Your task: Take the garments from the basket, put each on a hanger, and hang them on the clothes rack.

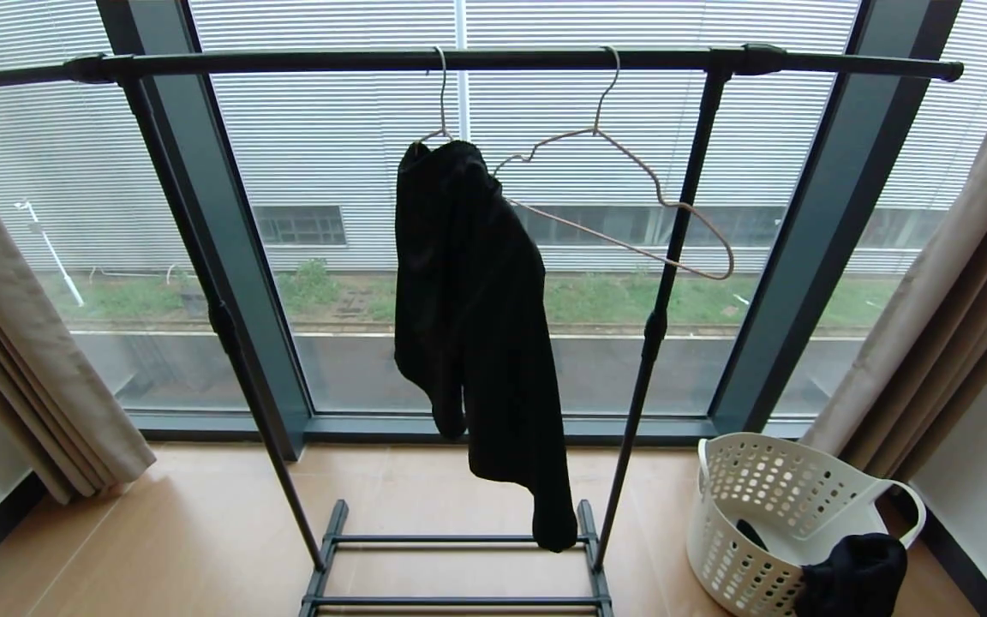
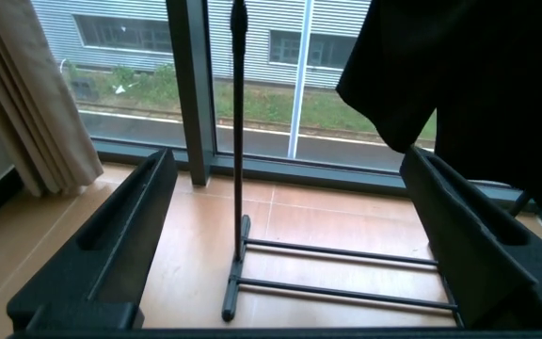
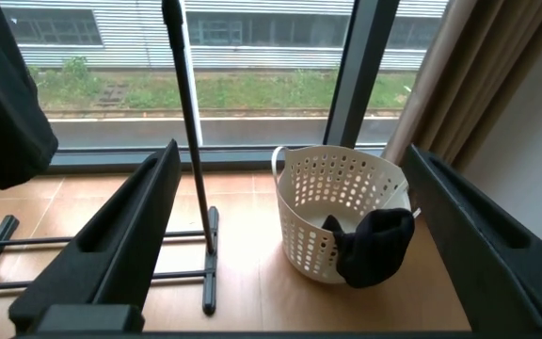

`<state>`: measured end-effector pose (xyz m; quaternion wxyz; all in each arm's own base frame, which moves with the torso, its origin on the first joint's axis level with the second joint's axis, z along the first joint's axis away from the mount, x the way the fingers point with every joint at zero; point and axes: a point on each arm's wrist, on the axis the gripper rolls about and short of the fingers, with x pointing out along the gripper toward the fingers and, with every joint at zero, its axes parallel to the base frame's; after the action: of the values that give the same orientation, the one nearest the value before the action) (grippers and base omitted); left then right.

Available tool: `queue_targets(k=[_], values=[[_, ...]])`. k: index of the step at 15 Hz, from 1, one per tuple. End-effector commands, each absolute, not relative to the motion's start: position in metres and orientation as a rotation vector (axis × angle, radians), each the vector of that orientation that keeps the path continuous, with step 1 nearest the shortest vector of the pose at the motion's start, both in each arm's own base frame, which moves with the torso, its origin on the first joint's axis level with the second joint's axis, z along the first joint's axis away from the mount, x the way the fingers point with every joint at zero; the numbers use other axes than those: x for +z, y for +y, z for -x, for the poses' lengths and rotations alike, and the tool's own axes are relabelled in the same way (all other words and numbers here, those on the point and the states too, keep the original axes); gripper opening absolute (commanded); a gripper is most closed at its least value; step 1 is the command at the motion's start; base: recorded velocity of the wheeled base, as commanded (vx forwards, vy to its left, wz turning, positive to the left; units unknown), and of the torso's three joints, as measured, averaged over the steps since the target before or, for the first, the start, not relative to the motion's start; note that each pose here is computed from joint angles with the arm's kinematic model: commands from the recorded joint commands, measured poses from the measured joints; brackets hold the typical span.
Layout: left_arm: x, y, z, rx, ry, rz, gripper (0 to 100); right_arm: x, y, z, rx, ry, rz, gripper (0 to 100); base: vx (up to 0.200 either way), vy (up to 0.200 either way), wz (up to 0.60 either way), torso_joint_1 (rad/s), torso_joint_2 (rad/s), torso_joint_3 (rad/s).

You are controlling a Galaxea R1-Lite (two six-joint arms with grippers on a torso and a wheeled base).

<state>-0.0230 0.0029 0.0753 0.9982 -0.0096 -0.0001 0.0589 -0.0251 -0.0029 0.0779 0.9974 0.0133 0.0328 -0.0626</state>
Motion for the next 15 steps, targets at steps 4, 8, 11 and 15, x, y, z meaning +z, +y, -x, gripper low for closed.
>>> queue_targets(k=[4, 8, 11, 15], values=[[0.0753, 0.0029, 0.0230, 0.118, 0.000, 0.020, 100, 0.0779, -0.0030, 0.0250, -0.127, 0.067, -0.029, 100, 0.000, 0.000, 0.00, -0.212, 0.50, 0.279], [0.0753, 0.0018, 0.0229, 0.068, 0.001, 0.015, 100, 0.0779, -0.0029, 0.0249, -0.125, 0.067, -0.029, 100, 0.000, 0.000, 0.00, -0.198, 0.48, 0.287], [0.0753, 0.0018, 0.0229, 0.068, 0.001, 0.017, 100, 0.0779, -0.0029, 0.0249, -0.125, 0.067, -0.029, 100, 0.000, 0.000, 0.00, -0.144, 0.37, 0.232], [0.0755, 0.0018, 0.0229, 0.067, -0.001, 0.018, 100, 0.0784, -0.0029, 0.0251, -0.125, 0.065, -0.029, 100, 0.000, 0.000, -0.45, -0.024, 0.07, 0.045]])
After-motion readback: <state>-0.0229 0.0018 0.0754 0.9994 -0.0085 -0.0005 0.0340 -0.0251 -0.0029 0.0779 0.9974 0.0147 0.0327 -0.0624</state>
